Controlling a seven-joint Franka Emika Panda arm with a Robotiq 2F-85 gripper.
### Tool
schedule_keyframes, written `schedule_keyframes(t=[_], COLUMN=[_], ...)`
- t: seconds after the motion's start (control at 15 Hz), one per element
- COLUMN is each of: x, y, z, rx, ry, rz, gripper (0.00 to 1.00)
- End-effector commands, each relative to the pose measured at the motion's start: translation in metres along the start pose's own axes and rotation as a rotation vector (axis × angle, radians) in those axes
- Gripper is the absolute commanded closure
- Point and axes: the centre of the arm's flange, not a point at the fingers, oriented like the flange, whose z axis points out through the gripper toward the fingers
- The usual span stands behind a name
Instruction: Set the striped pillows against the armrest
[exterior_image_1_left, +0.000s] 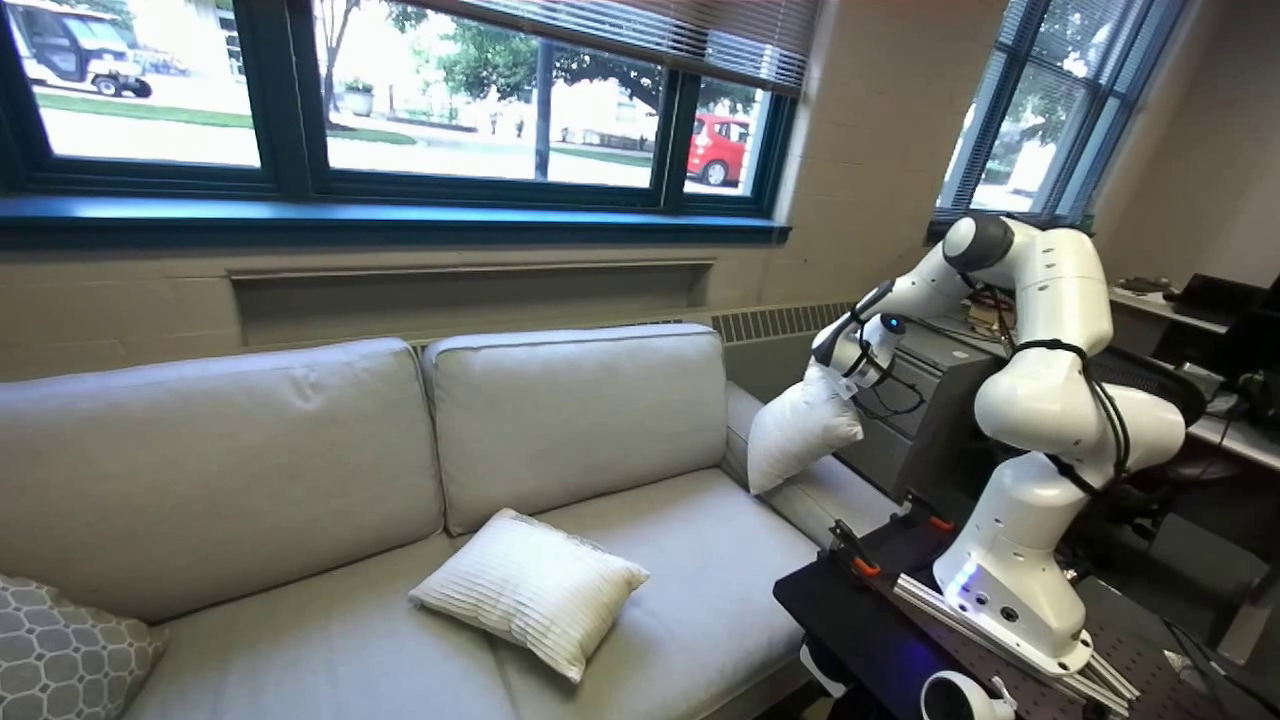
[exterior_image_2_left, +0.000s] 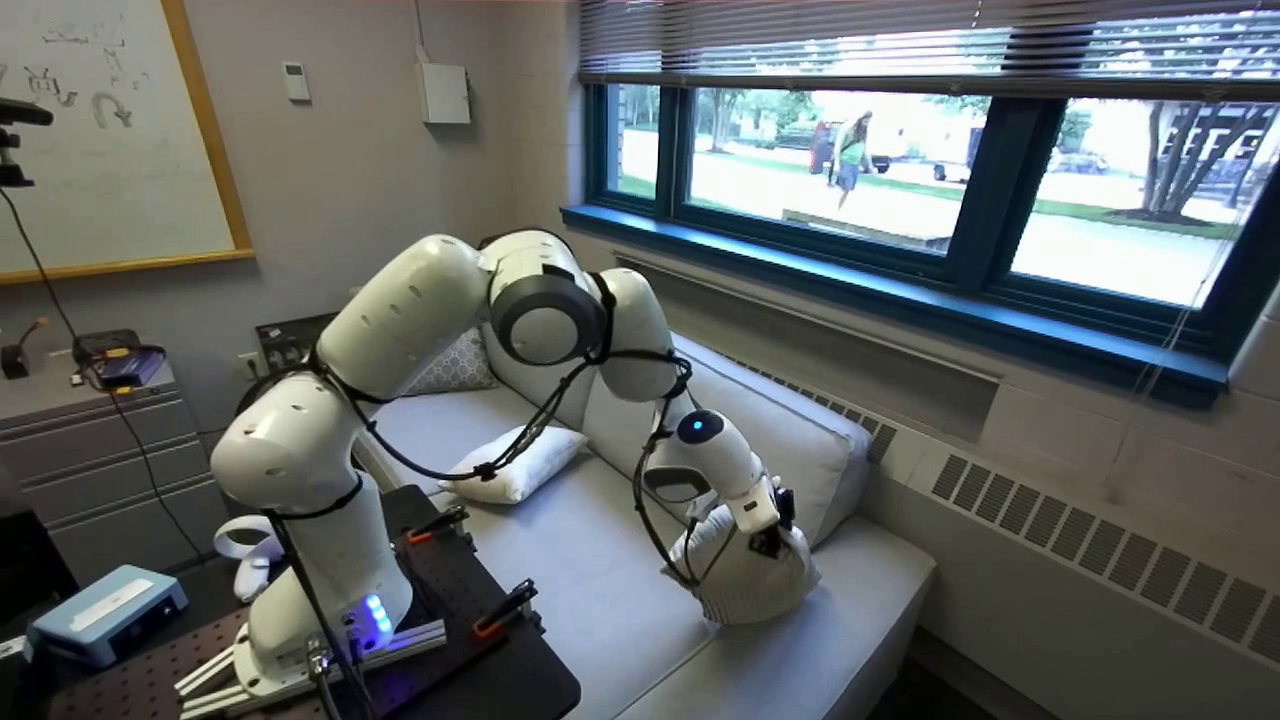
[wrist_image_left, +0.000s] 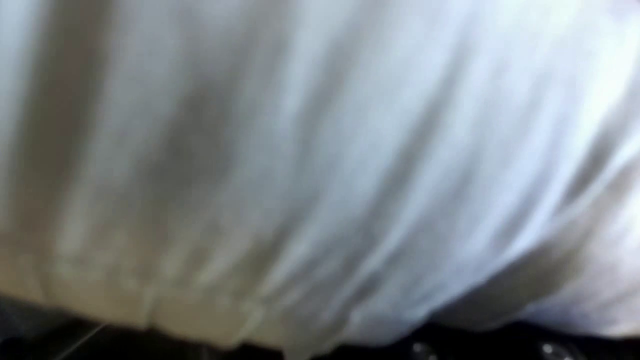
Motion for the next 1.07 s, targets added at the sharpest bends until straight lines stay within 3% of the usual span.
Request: schedule_keyframes(t=[0.0, 0.27, 0.6, 0.8, 1.0], x=[-0.091, -0.152, -0.174, -0.186, -0.209], y=[-0.022, -0.080, -0.137, -0.151, -0.149], z=[-0.001, -0.021, -0.063, -0.077, -0.079], rx=[0.065, 0.143, 0.251, 0.330, 0.366], ry=[0.073, 0.147, 0.264, 0.341, 0.305], rz=[0.094, 0.177, 0.206, 0.239, 0.342], gripper=[0.89, 0.89, 0.90, 0.90, 0.91])
